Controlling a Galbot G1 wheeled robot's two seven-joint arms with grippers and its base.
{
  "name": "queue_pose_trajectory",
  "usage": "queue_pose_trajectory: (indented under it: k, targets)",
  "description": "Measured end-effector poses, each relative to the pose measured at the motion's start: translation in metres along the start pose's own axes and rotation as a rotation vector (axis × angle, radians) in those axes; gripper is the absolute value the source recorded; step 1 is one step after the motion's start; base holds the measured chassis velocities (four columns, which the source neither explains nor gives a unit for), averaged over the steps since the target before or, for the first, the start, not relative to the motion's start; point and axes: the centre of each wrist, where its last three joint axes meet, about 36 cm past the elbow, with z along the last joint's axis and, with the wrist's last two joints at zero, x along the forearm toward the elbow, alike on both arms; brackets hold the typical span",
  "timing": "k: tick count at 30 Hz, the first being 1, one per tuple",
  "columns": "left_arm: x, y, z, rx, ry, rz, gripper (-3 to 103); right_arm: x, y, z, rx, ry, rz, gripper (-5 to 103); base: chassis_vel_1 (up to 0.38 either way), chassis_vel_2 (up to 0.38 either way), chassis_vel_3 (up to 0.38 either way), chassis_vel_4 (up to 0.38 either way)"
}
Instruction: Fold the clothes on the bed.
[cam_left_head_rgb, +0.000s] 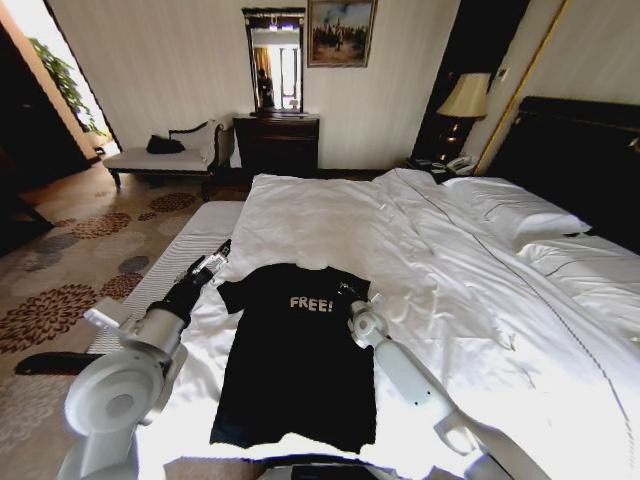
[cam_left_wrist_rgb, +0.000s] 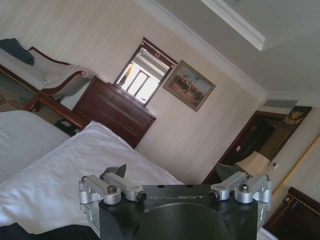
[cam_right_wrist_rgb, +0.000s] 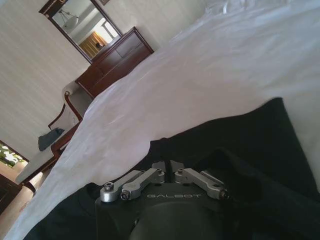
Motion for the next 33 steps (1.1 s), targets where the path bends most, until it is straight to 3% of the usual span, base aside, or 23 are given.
queue_pose_trajectory:
  k: [6, 8, 9, 12, 13, 15, 17, 18, 19, 21, 24, 25, 27, 33]
  targets:
    - [0.000, 0.000, 0.001, -0.004, -0.001, -0.005, 100, 0.011, 0.010, -0.008, -0.006, -0.023, -0.053, 22, 0.000, 0.000, 0.000, 0.000]
    - [0.000, 0.000, 0.002, -0.005, -0.003, -0.006, 100, 0.028, 0.016, -0.018, -0.043, -0.027, -0.096, 33, 0.000, 0.000, 0.000, 0.000]
    - [0.000, 0.000, 0.002, -0.005, -0.003, -0.006, 100, 0.028, 0.016, -0.018, -0.043, -0.027, -0.096, 33, 0.000, 0.000, 0.000, 0.000]
    - [-0.001, -0.001, 0.002, -0.008, -0.007, -0.005, 100, 0.056, 0.018, -0.039, -0.079, -0.041, -0.129, 50, 0.000, 0.000, 0.000, 0.000]
    - [-0.001, -0.002, 0.002, -0.008, -0.009, -0.004, 100, 0.061, 0.013, -0.046, -0.082, -0.046, -0.118, 55, 0.000, 0.000, 0.000, 0.000]
    - [-0.001, -0.002, 0.002, -0.008, -0.010, -0.003, 100, 0.063, 0.006, -0.051, -0.082, -0.051, -0.099, 55, 0.000, 0.000, 0.000, 0.000]
    - [-0.001, -0.002, 0.002, -0.008, -0.013, 0.000, 100, 0.066, -0.014, -0.059, -0.079, -0.061, -0.050, 66, 0.000, 0.000, 0.000, 0.000]
    - [-0.002, -0.003, 0.001, -0.008, -0.015, 0.002, 100, 0.068, -0.025, -0.062, -0.076, -0.062, -0.024, 66, 0.000, 0.000, 0.000, 0.000]
    - [-0.002, -0.003, 0.001, -0.009, -0.018, 0.005, 100, 0.070, -0.037, -0.063, -0.070, -0.060, 0.007, 77, 0.000, 0.000, 0.000, 0.000]
    - [-0.003, -0.004, 0.001, -0.010, -0.019, 0.007, 100, 0.073, -0.043, -0.062, -0.066, -0.055, 0.021, 77, 0.000, 0.000, 0.000, 0.000]
    - [-0.004, -0.005, 0.001, -0.017, -0.023, 0.006, 100, 0.085, -0.045, -0.052, -0.060, -0.036, 0.036, 93, 0.000, 0.000, 0.000, 0.000]
    - [-0.004, -0.005, 0.001, -0.017, -0.023, 0.006, 100, 0.085, -0.045, -0.052, -0.060, -0.036, 0.036, 93, 0.000, 0.000, 0.000, 0.000]
    - [-0.005, -0.004, 0.002, -0.018, -0.023, 0.003, 100, 0.103, -0.037, -0.039, -0.015, -0.010, 0.031, 99, 0.000, 0.000, 0.000, 0.000]
    - [-0.004, -0.003, 0.002, -0.023, -0.020, -0.001, 100, 0.131, -0.030, -0.018, 0.096, 0.013, -0.013, 100, 0.000, 0.000, 0.000, 0.000]
